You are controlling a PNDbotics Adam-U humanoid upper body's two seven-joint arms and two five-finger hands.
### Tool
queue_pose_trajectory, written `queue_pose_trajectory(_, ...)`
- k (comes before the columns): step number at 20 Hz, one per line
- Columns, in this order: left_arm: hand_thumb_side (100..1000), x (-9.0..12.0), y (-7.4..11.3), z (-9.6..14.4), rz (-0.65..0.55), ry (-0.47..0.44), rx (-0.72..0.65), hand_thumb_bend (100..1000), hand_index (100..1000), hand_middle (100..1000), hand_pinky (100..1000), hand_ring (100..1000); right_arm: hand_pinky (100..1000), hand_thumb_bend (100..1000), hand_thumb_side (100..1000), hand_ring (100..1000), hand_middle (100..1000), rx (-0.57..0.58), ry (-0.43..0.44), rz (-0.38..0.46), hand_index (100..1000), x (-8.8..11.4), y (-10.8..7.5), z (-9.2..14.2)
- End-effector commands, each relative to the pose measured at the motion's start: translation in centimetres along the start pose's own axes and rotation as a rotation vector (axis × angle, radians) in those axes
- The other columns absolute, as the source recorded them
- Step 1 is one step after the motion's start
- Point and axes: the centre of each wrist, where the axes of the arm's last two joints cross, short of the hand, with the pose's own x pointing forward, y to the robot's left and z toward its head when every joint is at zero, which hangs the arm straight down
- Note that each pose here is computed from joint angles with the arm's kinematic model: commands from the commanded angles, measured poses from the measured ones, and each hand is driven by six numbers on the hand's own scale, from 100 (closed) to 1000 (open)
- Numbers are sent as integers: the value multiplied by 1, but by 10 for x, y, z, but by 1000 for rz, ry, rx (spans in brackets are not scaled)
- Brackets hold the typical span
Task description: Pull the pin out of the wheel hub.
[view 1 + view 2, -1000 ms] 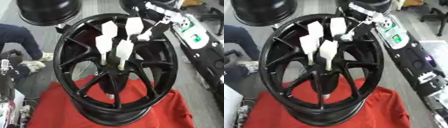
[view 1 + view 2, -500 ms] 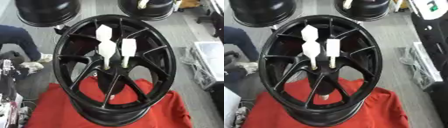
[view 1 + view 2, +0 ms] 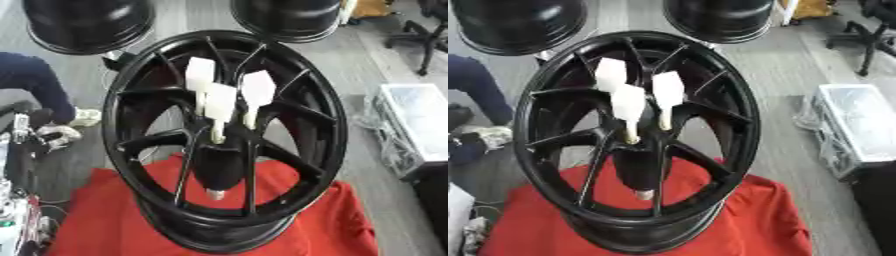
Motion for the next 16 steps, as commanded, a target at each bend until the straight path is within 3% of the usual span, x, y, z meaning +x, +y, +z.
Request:
queue_pose_trajectory(1, 823, 9, 8, -5, -16, -33, 34, 270, 673, 697, 687, 840, 767, 494, 225, 721, 591, -158, 128, 26, 560, -15, -46, 30)
queue_pose_trajectory(4, 823, 13, 8, -8, -12, -47, 47, 269, 674, 698, 687, 841, 786, 586, 308, 781, 723, -244, 320, -43, 765, -59, -29, 67)
queue_pose_trajectory(7, 823, 15, 6, -9, -10, -54, 42, 268, 673, 698, 687, 841, 798, 623, 352, 820, 780, -301, 534, -105, 842, -103, 3, 111)
queue_pose_trajectory(11, 823, 14, 3, -9, -1, -54, 34, 268, 673, 698, 687, 842, 798, 626, 356, 822, 787, -345, 807, -205, 849, -149, 61, 179)
queue_pose_trajectory(13, 823, 13, 3, -8, 2, -50, 30, 268, 673, 698, 687, 842, 796, 623, 357, 818, 781, -376, 869, -256, 846, -161, 89, 208)
queue_pose_trajectory(16, 823, 12, 1, -7, 4, -46, 21, 268, 673, 698, 687, 843, 793, 615, 361, 809, 771, -433, 869, -305, 840, -164, 122, 235)
